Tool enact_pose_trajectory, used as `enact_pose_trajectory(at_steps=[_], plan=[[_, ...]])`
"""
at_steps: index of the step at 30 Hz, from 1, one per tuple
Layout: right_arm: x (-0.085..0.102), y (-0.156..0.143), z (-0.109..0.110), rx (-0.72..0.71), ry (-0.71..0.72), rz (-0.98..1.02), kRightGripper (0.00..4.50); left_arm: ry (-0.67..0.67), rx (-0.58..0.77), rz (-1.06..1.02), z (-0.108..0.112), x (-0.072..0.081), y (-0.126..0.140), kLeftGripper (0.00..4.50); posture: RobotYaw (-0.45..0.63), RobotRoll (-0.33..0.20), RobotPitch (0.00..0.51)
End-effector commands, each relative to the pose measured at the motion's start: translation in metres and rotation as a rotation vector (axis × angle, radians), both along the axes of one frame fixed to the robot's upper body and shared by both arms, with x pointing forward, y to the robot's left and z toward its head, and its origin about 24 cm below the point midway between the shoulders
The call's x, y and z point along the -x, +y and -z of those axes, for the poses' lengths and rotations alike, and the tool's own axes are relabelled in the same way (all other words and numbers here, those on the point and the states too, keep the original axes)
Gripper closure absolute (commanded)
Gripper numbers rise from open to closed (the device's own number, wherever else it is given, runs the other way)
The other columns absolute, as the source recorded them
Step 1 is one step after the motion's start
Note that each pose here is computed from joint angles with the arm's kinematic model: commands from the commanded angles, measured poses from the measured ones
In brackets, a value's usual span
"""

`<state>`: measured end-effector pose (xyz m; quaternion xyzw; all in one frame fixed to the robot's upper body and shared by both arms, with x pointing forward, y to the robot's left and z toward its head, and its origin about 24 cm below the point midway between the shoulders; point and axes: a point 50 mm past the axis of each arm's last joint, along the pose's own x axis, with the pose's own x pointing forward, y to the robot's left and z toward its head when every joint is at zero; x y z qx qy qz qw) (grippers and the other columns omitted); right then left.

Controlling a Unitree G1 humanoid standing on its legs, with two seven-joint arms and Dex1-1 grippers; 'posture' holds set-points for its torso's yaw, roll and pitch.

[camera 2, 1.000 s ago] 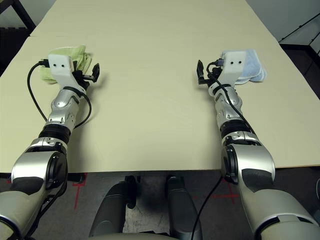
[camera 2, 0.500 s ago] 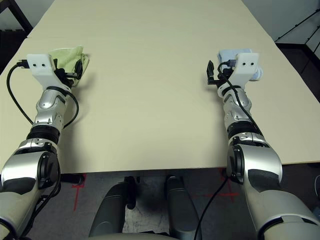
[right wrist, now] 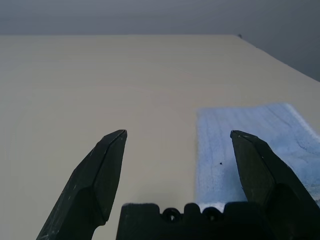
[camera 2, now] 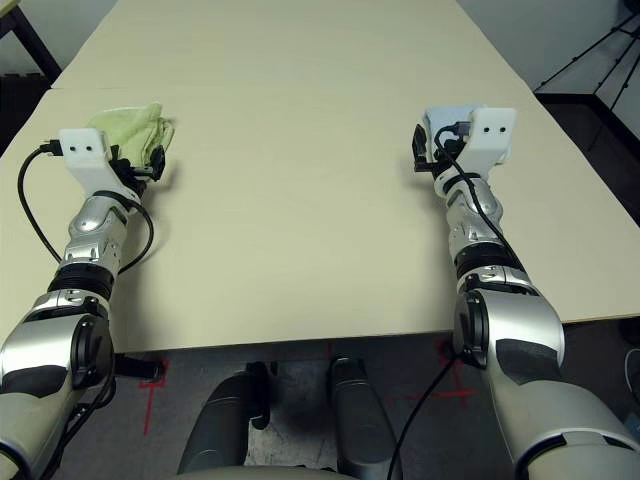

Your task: Fold the towel and set it aside.

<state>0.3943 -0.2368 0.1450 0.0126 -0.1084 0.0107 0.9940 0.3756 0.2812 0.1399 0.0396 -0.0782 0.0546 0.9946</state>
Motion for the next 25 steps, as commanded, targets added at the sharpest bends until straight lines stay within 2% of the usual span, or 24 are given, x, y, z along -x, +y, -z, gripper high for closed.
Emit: enact_pose_trajectory(at_steps=[1, 8, 25], plan=[[0.0, 0.003, 0.009, -0.02, 0.049, -0.032, 0.0, -0.008, 0.012, 0.003, 0.004, 0.004, 0.004, 0.04, -0.1, 0.0, 0.125], [-0.001, 0.01, 0.011, -0.057, 0.058, -0.078, 0.0, -0.018, -0.004, 0.036, 0.001, 0.003, 0.002, 0.04, -0.12, 0.0, 0.139], [-0.003, 0.015, 0.01, -0.045, 0.064, -0.095, 0.0, 0.02, -0.005, 0.035, 0.013, 0.008, 0.006, 0.04, -0.11, 0.0, 0.141]])
